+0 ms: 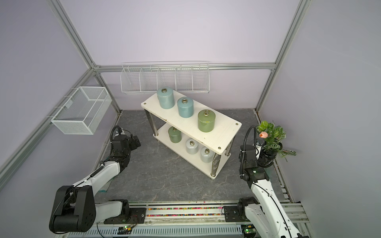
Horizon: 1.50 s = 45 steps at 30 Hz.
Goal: Remove the tea canisters from the shelf
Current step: Pick up the tea canister from the shelf.
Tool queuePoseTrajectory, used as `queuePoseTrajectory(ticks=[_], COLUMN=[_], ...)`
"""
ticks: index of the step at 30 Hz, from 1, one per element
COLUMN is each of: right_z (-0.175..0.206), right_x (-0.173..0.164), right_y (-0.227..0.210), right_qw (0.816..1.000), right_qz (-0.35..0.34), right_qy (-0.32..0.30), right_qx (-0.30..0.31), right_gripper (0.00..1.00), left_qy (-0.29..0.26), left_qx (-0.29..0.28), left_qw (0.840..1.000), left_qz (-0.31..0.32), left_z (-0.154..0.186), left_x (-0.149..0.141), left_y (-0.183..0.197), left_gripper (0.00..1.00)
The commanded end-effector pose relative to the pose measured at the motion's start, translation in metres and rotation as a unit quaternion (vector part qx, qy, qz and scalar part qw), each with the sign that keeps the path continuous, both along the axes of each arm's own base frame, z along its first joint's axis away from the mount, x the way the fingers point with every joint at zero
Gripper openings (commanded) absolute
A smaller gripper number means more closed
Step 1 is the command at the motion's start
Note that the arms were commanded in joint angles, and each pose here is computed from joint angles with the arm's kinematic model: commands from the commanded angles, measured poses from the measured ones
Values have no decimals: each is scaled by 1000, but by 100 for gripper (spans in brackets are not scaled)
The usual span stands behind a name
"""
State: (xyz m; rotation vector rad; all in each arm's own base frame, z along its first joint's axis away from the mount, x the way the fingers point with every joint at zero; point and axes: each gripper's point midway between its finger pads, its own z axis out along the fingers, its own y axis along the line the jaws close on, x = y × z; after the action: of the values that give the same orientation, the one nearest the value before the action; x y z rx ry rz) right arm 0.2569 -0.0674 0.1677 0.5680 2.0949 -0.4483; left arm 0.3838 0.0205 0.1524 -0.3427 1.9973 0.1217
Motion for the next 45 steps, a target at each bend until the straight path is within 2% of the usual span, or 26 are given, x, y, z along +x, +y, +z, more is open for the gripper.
queuePoseTrajectory(ticks=[1, 10, 13, 22, 35, 45], right_z=[4, 23, 36, 108, 191, 236], right_x=[-11, -20, -25, -21, 17, 41], right_y=[0, 10, 8, -2, 14, 33], right_qw=[1000, 1000, 1000, 993, 982, 977], right_qz=[-16, -7, -16, -55, -23, 30], right_qy=[24, 15, 7, -59, -127, -144], right_qx=[9, 6, -15, -84, -136, -155], right_gripper=[89, 89, 89, 89, 89, 89], left_qy=[-18, -30, -28, -30, -34, -38], left_qx=[-22, -45, -49, -54, -49, -53], left_qw=[999, 998, 998, 996, 996, 995], left_qz=[-14, -28, -38, -57, -65, -74], left_z=[21, 35, 34, 37, 42, 46], left_x=[4, 4, 6, 9, 9, 9], left_y=[-8, -16, -20, -26, -28, -31], left_gripper=[100, 100, 100, 100, 100, 100])
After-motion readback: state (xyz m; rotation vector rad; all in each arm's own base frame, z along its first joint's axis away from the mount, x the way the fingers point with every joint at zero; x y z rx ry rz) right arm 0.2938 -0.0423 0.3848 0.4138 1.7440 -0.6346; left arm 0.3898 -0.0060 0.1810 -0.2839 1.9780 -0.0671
